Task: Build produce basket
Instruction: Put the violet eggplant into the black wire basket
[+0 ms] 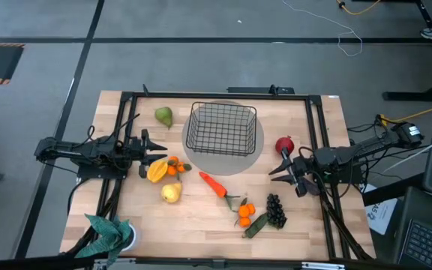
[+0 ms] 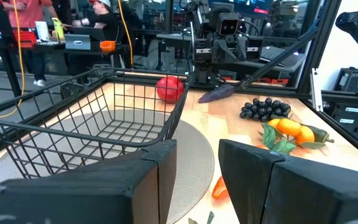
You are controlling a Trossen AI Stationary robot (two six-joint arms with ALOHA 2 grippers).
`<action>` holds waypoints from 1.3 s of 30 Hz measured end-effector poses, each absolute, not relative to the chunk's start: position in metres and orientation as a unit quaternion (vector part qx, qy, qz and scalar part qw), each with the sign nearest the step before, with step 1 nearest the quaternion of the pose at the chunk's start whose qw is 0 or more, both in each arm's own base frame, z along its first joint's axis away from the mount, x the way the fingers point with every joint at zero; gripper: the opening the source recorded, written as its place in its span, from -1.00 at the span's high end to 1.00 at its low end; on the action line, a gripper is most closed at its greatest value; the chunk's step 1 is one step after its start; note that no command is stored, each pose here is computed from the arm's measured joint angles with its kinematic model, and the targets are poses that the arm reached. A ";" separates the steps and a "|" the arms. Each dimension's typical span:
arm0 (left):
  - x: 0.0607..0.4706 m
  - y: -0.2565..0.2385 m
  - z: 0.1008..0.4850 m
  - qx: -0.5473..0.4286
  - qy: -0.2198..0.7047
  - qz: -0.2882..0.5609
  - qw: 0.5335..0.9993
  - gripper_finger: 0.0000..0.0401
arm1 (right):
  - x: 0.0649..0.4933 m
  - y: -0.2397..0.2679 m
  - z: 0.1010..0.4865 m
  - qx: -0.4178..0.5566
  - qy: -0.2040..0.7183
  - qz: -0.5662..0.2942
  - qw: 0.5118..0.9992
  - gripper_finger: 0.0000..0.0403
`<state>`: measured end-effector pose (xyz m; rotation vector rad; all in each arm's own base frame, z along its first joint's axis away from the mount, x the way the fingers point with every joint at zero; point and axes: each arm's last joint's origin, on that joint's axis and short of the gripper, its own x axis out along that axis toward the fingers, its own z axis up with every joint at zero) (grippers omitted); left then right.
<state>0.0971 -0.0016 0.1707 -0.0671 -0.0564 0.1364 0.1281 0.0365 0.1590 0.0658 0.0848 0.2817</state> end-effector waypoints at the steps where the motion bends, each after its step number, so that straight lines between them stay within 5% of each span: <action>1: 0.097 -0.002 0.171 -0.033 -0.028 0.068 0.997 0.45 | 0.128 0.037 0.159 0.039 0.044 0.141 0.988 0.49; 12: 0.097 -0.002 0.171 -0.033 -0.028 0.068 0.997 0.45 | 0.128 0.036 0.162 0.172 0.045 0.134 0.975 0.49; 20: 0.097 -0.002 0.171 -0.033 -0.028 0.068 0.997 0.45 | 0.129 0.032 0.168 0.180 0.002 0.057 0.982 0.49; 39: 0.097 -0.002 0.171 -0.033 -0.028 0.068 0.997 0.45 | 0.134 0.035 0.173 0.190 -0.031 0.062 0.979 0.49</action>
